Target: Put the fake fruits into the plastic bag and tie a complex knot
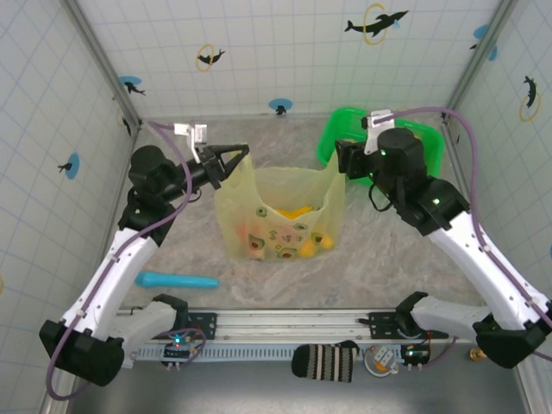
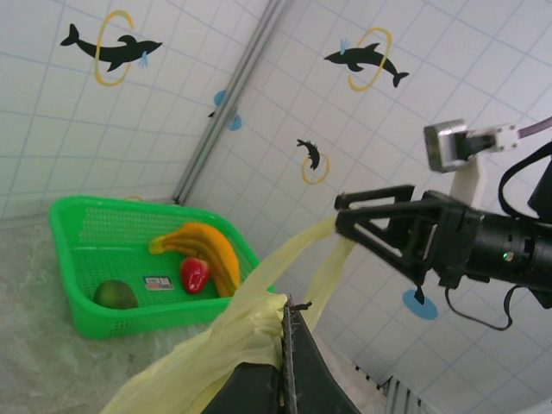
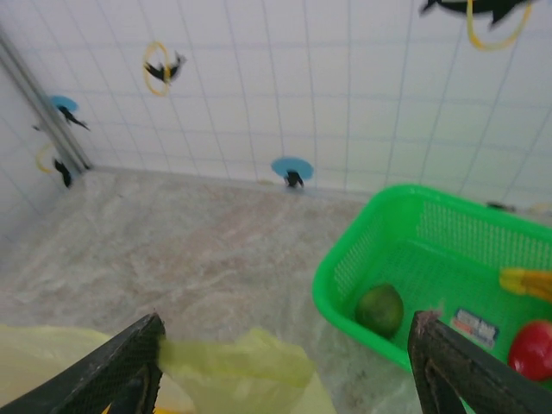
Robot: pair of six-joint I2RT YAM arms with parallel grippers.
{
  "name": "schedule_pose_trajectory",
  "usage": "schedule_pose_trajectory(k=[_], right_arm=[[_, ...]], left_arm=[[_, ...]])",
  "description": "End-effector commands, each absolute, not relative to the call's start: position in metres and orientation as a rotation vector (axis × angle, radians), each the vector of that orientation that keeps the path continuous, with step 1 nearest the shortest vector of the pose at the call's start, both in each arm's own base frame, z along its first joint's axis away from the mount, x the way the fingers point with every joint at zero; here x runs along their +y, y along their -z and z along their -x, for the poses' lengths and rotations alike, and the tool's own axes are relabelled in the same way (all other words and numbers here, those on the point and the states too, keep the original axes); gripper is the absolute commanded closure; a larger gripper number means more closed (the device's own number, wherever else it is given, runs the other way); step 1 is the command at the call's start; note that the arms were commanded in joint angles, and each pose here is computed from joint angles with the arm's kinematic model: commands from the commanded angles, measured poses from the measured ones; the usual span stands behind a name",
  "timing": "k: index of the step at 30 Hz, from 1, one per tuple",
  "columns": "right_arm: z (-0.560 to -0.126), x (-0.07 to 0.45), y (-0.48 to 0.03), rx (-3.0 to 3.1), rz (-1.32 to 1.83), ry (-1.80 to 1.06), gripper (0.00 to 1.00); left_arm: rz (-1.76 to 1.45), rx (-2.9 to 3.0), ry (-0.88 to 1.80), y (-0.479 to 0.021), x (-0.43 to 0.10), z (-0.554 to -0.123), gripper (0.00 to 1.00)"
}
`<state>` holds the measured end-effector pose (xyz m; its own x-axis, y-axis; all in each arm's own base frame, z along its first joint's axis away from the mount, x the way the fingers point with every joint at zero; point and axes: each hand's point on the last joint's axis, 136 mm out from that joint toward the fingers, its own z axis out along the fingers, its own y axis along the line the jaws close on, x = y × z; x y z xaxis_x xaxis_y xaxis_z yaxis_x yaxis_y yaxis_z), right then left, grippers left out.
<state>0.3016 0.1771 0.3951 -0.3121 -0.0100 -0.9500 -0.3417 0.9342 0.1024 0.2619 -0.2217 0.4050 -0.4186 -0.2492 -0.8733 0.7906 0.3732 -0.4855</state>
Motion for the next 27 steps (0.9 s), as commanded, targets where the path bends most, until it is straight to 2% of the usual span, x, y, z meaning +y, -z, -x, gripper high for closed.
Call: schedule_pose_trajectory(k=[1,6,9,13,16,22,27], right_arm=[[-0.285,0.183,-0.432,1.688,0.381,-0.379,0.25],[-0.241,0.199,-0.455,1.419,0.579,-0.519,0.26],[-0.214,0.216,-0.464,1.276,0.703,-0.635,0.33],[-0.196,0.261,-0.451,1.276,0.891,-0.899,0.41],[-0.187,0.286,-0.438,1.234,0.979,-0.973,0.42],[-0.193,0.34,-0.413,1.253,1.079,-0.952,0.36],[-0.211,0.368,-0.393,1.306,1.078,-0.988,0.36]], left_arm=[[-0.561,1.513,1.253,-0.421,-0.219,-0.245,1.0],[-0.57,1.529,1.245,-0.409,-0.218,-0.243,1.0],[-0.593,1.514,1.249,-0.409,-0.219,-0.239,1.0],[-0.618,1.473,1.252,-0.415,-0.219,-0.234,1.0],[-0.645,1.456,1.265,-0.418,-0.221,-0.229,1.0],[-0.667,1.459,1.285,-0.414,-0.223,-0.227,1.0],[-0.678,1.427,1.292,-0.42,-0.224,-0.225,1.0]])
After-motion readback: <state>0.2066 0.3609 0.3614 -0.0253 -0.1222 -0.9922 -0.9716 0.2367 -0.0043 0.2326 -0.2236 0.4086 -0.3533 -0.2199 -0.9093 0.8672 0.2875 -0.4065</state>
